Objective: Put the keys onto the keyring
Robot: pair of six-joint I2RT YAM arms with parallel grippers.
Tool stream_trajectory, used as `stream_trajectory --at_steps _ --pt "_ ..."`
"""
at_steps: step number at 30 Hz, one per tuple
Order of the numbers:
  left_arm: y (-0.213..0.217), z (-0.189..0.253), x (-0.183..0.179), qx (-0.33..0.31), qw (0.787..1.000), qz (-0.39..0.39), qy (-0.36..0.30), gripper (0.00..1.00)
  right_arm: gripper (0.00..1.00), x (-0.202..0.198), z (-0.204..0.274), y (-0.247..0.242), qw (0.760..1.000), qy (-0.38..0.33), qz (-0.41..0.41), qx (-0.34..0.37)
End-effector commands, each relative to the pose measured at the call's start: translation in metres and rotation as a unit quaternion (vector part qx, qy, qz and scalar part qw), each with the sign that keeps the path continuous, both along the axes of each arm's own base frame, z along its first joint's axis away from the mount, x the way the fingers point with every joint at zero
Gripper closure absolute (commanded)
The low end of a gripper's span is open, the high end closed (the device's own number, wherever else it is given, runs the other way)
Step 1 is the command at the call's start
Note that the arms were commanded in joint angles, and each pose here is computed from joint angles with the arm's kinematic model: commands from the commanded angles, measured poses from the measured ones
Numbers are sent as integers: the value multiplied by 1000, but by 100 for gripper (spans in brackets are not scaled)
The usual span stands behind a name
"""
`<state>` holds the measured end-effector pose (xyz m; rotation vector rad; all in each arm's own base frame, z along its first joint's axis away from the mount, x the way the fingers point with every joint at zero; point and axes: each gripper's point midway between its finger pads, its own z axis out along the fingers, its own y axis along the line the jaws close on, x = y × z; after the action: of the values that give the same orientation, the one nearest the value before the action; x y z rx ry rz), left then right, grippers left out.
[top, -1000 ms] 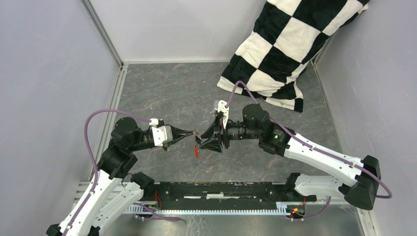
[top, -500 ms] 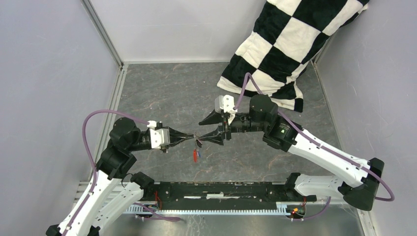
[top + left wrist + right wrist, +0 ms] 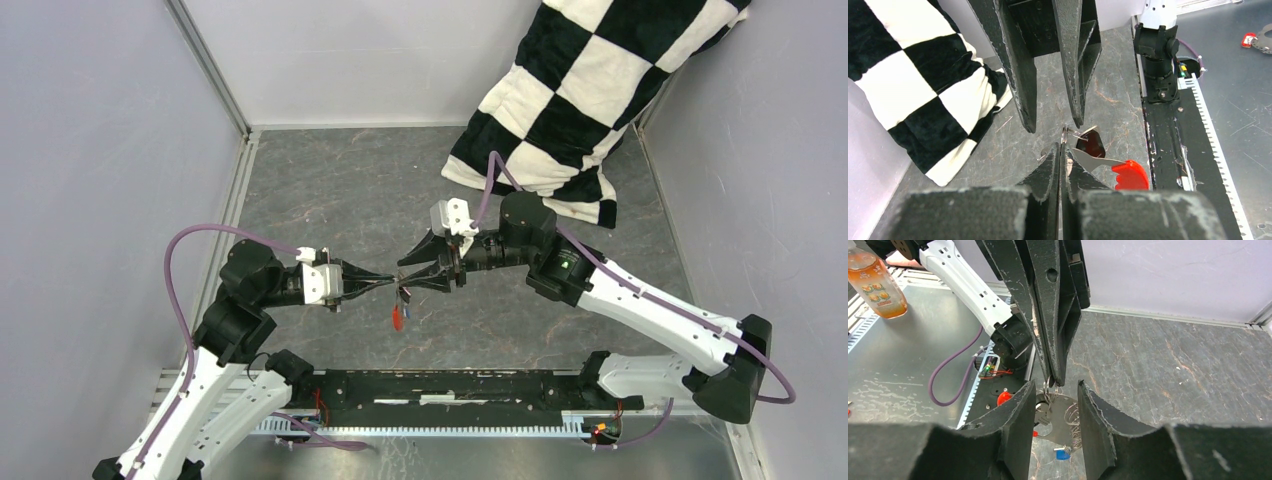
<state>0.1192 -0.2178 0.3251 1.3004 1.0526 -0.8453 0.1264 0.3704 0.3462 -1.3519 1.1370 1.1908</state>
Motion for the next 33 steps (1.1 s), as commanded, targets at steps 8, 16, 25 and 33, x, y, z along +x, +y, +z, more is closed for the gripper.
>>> stream_trajectory --at_steps 8,16,25,33 --pt "1 29 -7 -25 999 -11 -34 98 69 1 -9 7 1000 5 13 0" --pt "1 20 -7 -15 999 -11 -32 98 99 1 -6 6 1000 4 13 2" --pt "2 -9 2 52 999 -11 -8 63 99 8 -32 1 995 15 -5 -95" --pt "-1 -24 7 107 993 -37 22 66 99 11 -37 4 988 -1 -14 -151"
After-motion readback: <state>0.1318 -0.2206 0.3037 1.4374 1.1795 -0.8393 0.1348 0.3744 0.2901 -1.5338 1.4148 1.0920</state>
